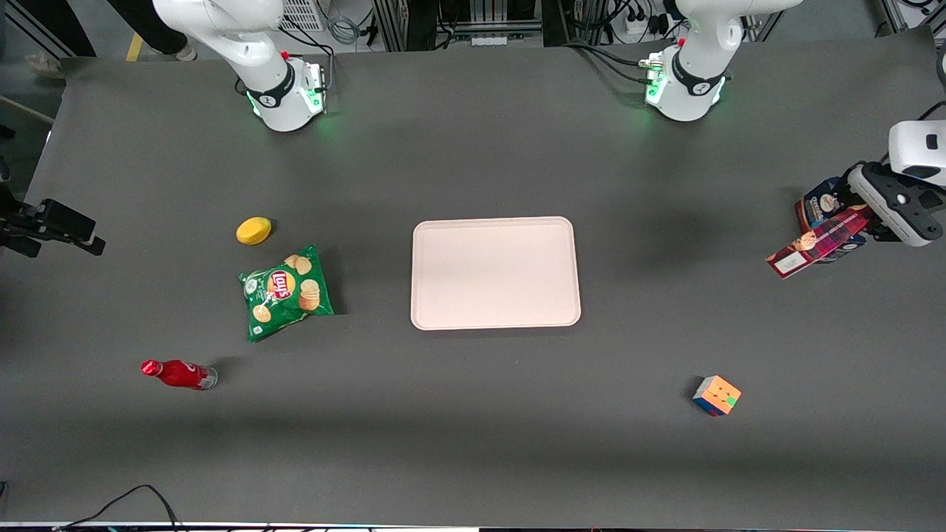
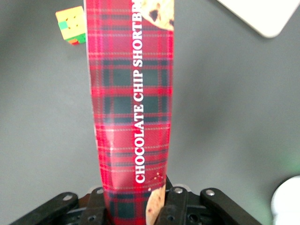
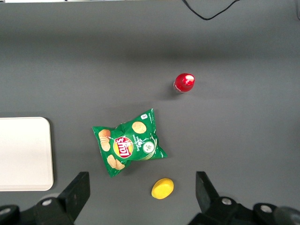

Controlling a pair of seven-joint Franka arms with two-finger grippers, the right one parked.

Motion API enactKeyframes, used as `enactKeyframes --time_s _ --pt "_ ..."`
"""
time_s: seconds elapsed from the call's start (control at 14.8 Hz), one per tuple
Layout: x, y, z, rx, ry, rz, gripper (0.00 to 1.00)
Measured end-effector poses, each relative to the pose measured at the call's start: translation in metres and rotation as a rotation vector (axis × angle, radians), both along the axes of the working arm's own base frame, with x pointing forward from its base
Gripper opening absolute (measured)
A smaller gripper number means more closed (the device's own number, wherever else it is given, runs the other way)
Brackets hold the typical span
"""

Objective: Place red cookie box on tray
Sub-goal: 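Carry the held red box over to the white tray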

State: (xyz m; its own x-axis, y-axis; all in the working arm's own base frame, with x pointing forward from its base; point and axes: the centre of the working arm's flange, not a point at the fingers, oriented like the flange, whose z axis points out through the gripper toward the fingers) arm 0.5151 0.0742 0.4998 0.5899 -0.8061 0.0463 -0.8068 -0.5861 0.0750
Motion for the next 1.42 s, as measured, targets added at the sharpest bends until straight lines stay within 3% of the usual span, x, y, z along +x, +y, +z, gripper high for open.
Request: enactKeyframes --time_s 0.27,0.81,0.88,1.15,1.42 --pt "0.001 -0.059 0.01 0.027 0.043 0.242 0.34" --pt "-0.012 -0.189 0.008 0.083 0.079 0.628 0.34" --pt "-0.018 -0.215 0.007 0.083 0.083 0.671 0.34" --pt "-0.031 -0.276 0.003 0.019 0.122 0.787 0.34" --pt "-0.043 -0.335 -0.014 0.006 0.129 0.898 0.34"
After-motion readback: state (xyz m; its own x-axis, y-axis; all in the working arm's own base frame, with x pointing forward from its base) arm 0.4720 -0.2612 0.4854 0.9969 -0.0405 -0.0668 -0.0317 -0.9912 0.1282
